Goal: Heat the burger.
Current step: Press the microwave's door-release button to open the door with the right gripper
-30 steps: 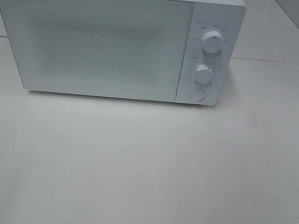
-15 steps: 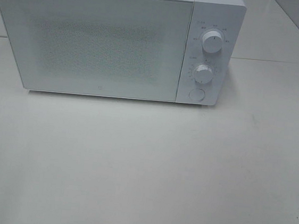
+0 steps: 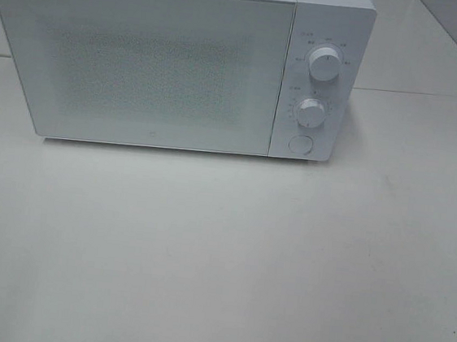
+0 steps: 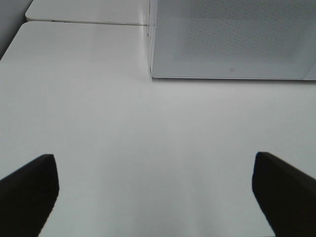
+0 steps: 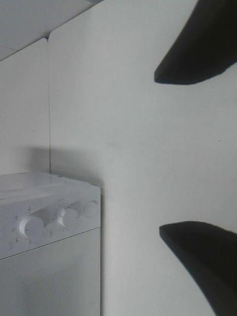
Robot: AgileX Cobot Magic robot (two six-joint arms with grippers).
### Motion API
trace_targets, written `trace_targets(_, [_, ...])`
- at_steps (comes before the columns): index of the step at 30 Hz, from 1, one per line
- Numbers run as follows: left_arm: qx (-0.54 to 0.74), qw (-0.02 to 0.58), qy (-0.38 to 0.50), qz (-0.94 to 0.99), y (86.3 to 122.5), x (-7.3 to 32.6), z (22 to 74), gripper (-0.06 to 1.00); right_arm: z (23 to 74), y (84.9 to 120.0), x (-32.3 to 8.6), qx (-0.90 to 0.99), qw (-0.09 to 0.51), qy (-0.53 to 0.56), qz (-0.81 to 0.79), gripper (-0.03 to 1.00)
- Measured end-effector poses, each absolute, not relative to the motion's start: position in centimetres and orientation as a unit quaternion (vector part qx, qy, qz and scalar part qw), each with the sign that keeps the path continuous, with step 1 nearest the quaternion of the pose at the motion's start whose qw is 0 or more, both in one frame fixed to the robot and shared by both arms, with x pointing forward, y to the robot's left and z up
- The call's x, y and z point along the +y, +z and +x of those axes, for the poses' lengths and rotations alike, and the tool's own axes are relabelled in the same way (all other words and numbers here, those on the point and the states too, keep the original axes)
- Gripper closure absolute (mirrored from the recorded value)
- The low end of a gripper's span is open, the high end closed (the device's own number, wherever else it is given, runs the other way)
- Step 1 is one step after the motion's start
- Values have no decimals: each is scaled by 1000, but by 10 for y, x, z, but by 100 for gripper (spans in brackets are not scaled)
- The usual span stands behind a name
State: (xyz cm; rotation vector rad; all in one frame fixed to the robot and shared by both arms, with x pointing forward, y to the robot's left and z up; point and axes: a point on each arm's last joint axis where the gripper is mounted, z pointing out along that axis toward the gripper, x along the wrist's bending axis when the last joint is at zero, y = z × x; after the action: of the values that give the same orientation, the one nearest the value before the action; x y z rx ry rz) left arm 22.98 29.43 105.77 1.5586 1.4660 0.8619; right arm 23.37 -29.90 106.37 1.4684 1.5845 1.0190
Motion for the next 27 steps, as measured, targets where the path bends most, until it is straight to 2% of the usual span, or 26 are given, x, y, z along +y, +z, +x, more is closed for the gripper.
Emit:
trace_targets(14, [581,405,342,618,1058,294,230,-4,298,1088,-294,606,383,413,562,24])
trace_targets(27, [581,405,342,618,1058,294,230,-4,358,1088,-290,604,386,417,559,24])
